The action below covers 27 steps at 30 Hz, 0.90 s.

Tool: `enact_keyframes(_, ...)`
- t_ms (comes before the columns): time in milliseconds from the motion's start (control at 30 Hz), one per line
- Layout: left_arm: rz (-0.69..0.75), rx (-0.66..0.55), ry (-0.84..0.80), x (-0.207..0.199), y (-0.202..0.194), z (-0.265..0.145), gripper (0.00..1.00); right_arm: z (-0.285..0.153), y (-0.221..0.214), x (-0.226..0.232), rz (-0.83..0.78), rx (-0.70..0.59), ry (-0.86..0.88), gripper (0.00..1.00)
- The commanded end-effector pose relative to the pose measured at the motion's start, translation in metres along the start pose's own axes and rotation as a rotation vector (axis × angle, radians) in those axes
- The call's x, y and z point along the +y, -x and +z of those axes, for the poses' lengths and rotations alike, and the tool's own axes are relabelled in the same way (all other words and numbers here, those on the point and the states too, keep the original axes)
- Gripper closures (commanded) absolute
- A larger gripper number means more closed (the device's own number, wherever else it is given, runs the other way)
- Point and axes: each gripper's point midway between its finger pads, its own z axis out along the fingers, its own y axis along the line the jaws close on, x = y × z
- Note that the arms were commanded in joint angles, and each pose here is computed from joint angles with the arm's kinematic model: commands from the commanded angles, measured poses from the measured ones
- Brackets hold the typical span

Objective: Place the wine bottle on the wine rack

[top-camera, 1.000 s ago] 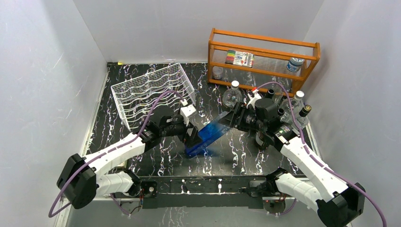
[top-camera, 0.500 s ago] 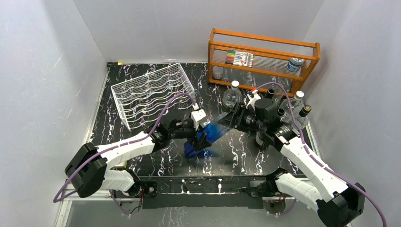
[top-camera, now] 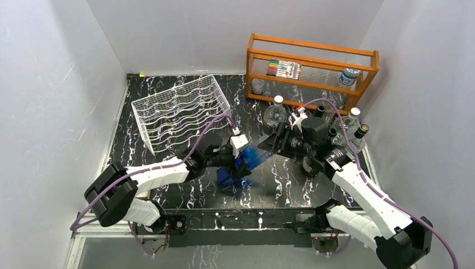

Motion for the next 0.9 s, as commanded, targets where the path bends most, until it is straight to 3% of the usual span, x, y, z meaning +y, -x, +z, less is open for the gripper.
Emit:
enact_keyframes(0,0.082,-0.027,-0.012,-0.002,0.001,-0.002,0.27,-0.015,0.020,0.052,-0.005,-0.065,0.198,0.53)
enact_keyframes(100,0.121,-0.010,-0.032,-0.005,-0.006,-0.002,0.35,-0.016,0.020,0.052,-0.007,-0.068,0.193,0.52)
enact_keyframes(367,0.166,0.010,-0.031,-0.003,-0.014,0.000,0.27,-0.018,0.021,0.058,-0.023,-0.056,0.207,0.49)
enact_keyframes(400,0.170,0.007,-0.034,-0.004,-0.013,0.000,0.31,-0.019,0.021,0.058,-0.024,-0.055,0.209,0.49)
enact_keyframes(500,0.176,0.005,-0.009,0.001,-0.006,0.000,0.75,-0.020,0.020,0.058,-0.030,-0.047,0.206,0.47)
enact_keyframes(600,0.196,0.017,0.015,0.005,0.000,-0.003,1.00,-0.022,0.019,0.057,-0.032,-0.046,0.194,0.41)
enact_keyframes(867,0.346,-0.046,0.118,0.015,0.047,-0.033,1.00,-0.047,0.037,0.062,-0.135,-0.146,0.154,0.17)
